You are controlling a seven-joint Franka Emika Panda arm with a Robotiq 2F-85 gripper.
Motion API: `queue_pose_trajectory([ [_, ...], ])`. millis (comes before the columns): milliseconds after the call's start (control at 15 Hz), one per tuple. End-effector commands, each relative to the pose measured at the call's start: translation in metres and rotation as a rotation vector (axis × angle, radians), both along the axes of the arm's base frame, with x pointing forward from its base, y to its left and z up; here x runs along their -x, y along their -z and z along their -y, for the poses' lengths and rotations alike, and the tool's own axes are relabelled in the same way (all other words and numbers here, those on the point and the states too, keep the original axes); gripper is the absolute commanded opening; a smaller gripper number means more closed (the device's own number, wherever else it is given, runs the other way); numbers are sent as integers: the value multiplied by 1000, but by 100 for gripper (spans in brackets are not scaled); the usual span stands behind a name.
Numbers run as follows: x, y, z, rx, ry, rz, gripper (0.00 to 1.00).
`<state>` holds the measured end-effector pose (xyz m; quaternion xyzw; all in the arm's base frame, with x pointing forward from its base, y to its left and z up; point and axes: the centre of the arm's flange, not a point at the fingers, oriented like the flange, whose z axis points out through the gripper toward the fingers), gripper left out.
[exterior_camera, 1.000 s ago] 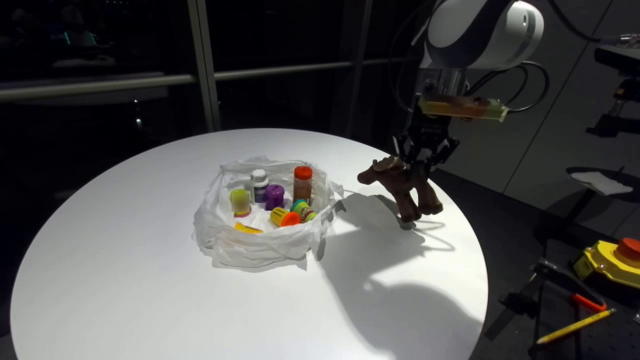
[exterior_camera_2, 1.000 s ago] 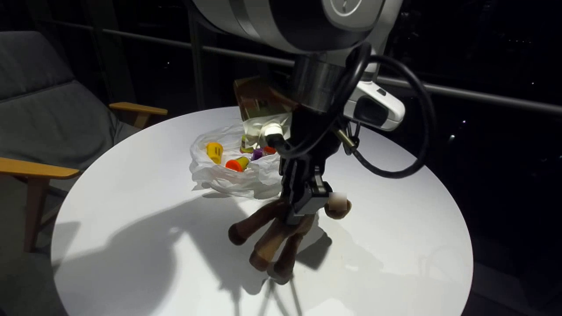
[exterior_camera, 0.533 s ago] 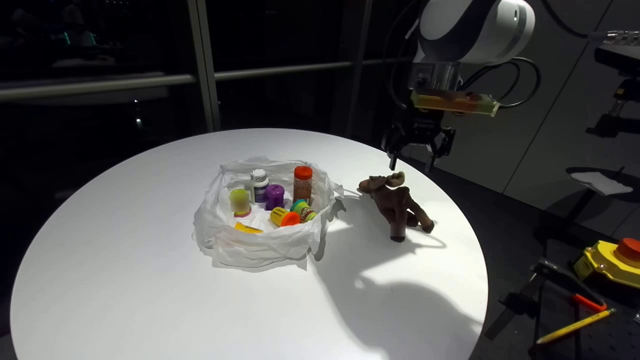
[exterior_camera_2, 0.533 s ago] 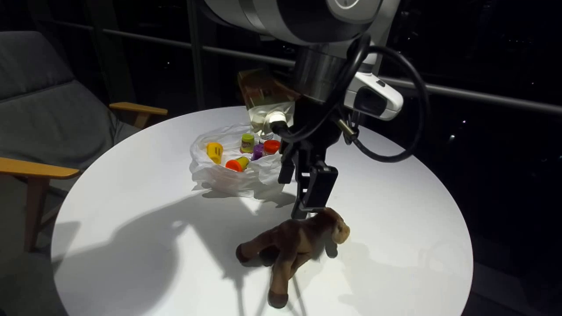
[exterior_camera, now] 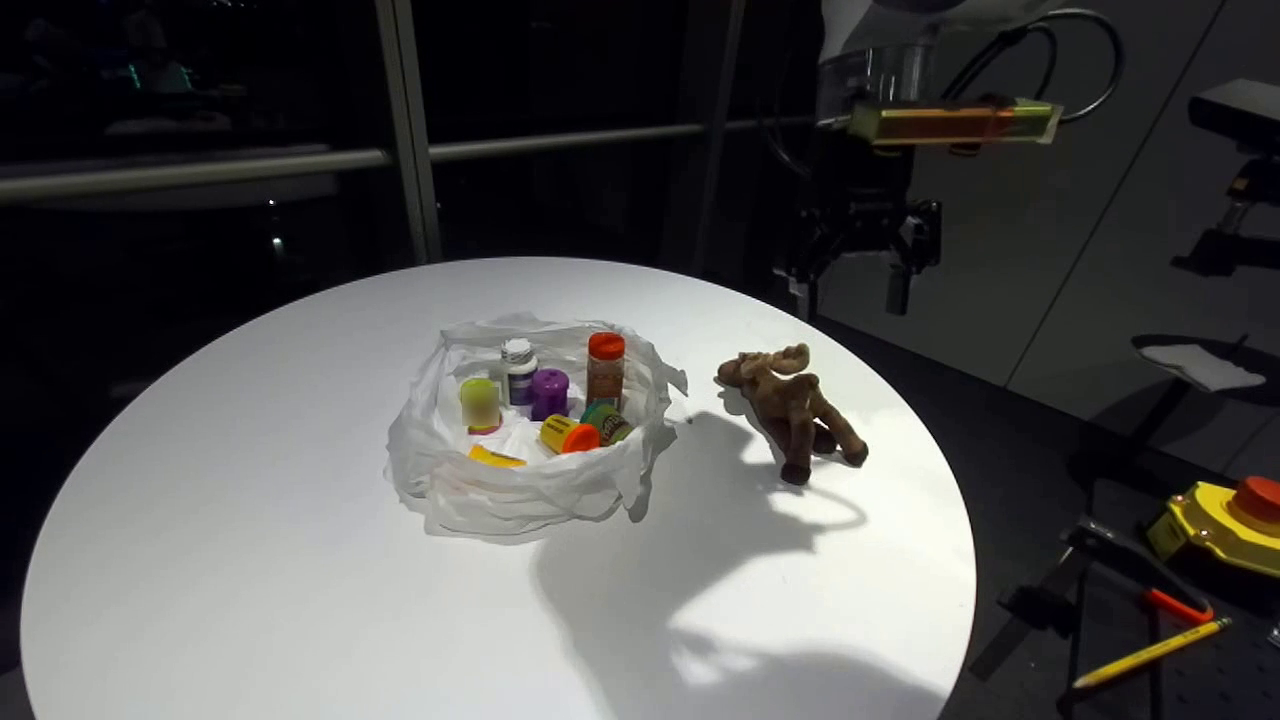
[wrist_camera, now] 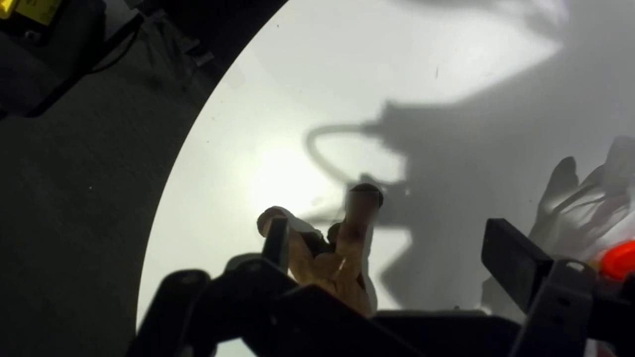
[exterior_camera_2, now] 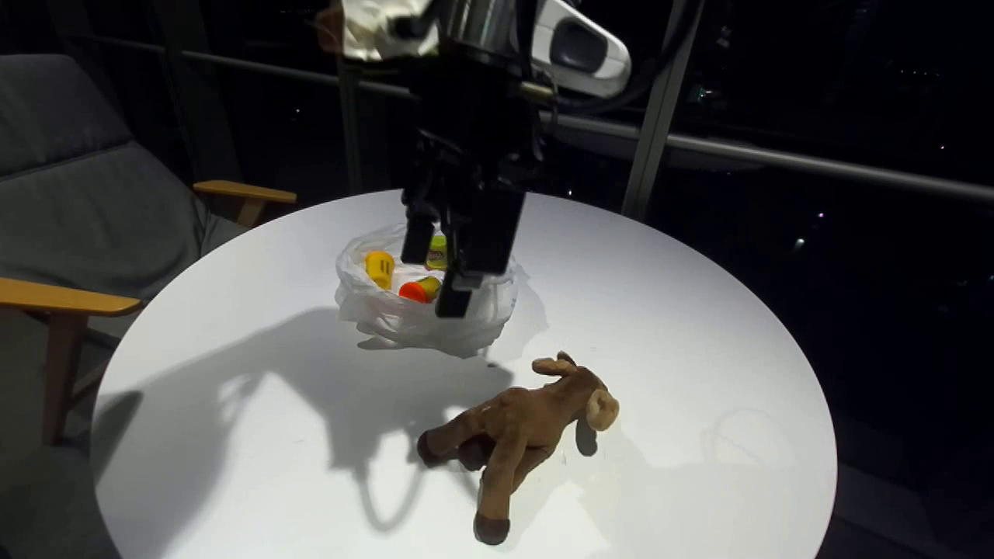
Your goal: Remove the contents from the white plastic and put them on the table
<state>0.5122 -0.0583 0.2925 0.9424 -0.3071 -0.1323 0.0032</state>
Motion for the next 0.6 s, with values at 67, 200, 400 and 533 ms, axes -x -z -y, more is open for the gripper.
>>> queue_pose_trajectory([
  [67,11,-60,-77,-23,-138,55,100],
  [200,3,-47,-68,-12,-130,49,100],
  [400,7,-52,-81,-13,-152,55,100],
  [533,8,-50,-76,-13,-143,50,100],
])
